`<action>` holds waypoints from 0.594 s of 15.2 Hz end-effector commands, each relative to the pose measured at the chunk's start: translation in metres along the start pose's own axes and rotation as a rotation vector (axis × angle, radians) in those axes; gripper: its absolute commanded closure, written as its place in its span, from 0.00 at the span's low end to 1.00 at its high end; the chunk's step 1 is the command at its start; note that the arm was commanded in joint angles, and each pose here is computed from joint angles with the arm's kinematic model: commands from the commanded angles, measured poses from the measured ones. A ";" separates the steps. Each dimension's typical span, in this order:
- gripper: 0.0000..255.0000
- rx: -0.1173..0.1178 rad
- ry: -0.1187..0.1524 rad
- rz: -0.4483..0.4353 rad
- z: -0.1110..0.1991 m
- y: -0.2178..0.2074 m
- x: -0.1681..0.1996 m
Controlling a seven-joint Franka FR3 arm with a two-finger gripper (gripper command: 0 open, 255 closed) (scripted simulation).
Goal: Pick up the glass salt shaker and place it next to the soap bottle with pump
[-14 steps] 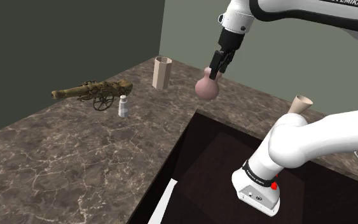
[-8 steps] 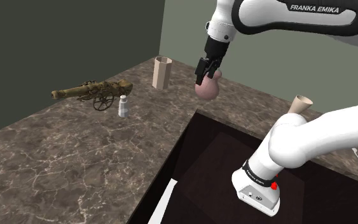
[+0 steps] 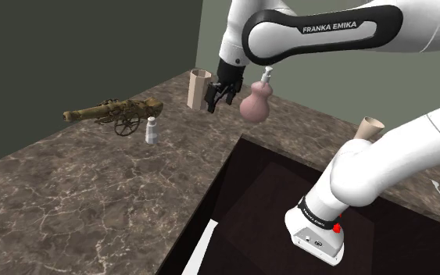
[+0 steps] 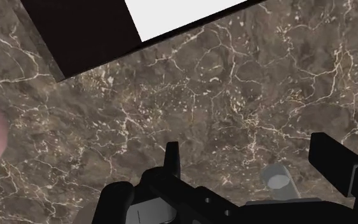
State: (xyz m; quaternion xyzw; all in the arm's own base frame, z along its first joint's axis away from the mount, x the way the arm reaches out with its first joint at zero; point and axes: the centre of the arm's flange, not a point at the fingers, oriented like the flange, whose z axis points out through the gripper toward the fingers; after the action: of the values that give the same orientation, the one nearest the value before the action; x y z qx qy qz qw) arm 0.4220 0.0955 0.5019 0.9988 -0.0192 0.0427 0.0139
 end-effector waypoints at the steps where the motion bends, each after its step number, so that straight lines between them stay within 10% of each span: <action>1: 0.00 -0.001 0.014 0.013 0.016 -0.014 0.011; 9: 0.00 -0.008 0.064 0.061 0.073 -0.069 0.075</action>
State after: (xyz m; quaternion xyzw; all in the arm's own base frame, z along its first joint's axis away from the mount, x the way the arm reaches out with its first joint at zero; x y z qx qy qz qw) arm 0.4955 0.1507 0.4402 0.9962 -0.0459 0.0717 0.0176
